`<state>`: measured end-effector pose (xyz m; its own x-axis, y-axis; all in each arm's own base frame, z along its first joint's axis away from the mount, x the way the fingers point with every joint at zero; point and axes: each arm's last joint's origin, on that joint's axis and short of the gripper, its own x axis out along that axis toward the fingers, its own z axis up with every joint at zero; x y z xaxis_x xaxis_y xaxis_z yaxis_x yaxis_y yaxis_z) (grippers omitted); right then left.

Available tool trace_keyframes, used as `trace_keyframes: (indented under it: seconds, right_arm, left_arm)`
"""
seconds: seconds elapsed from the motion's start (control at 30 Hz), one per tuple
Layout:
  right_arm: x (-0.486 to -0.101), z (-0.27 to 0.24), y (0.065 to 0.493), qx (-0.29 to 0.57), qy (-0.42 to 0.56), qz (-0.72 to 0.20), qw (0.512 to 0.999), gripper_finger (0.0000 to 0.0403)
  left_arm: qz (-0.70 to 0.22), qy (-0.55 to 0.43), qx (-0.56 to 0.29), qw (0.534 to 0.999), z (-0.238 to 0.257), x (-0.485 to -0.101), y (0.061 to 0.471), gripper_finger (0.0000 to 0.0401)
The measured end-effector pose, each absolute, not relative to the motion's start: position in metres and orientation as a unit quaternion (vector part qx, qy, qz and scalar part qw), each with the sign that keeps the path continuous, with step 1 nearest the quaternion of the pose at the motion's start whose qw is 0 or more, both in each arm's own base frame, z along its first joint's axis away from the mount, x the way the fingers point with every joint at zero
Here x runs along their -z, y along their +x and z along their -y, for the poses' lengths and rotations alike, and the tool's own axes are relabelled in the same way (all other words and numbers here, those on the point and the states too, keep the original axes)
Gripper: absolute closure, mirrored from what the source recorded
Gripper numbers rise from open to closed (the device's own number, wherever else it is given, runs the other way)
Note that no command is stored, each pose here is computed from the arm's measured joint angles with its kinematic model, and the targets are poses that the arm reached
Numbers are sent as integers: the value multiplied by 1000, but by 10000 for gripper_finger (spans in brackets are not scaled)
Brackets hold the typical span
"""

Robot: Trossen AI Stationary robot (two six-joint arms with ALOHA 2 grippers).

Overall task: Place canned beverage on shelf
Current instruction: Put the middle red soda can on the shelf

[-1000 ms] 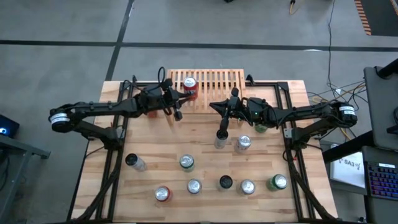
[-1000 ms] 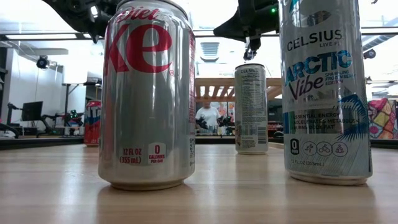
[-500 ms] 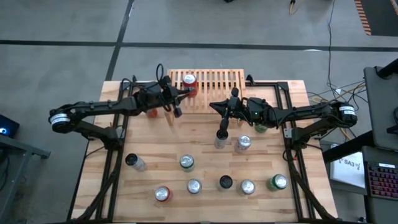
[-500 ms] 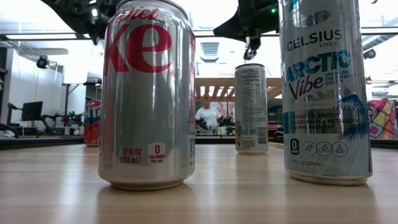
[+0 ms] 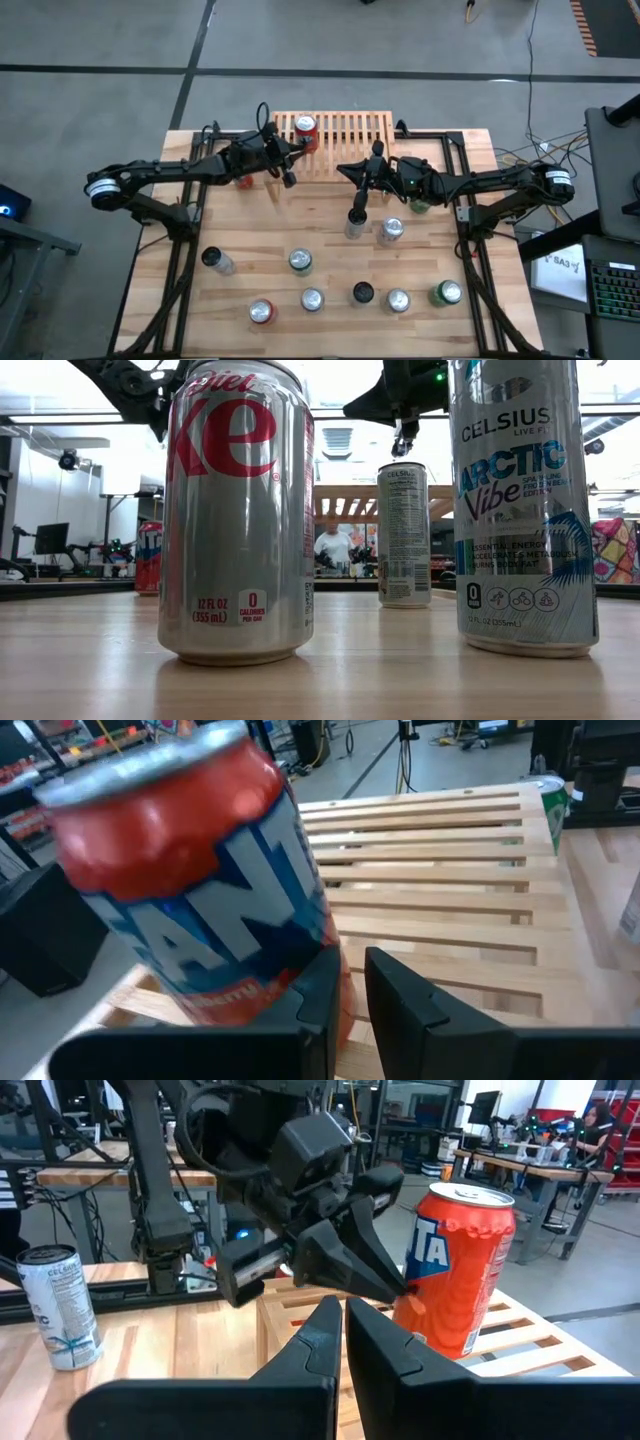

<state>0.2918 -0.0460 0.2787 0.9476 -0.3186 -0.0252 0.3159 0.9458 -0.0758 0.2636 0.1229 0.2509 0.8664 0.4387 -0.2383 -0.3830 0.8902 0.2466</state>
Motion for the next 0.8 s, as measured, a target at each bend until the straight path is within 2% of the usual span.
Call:
trace_keyframes:
  seconds: [0.8]
  right_arm:
    - [-278, 46, 292, 161, -41, -21, 986, 394]
  left_arm:
    - [-134, 95, -237, 958, -134, -249, 263, 366]
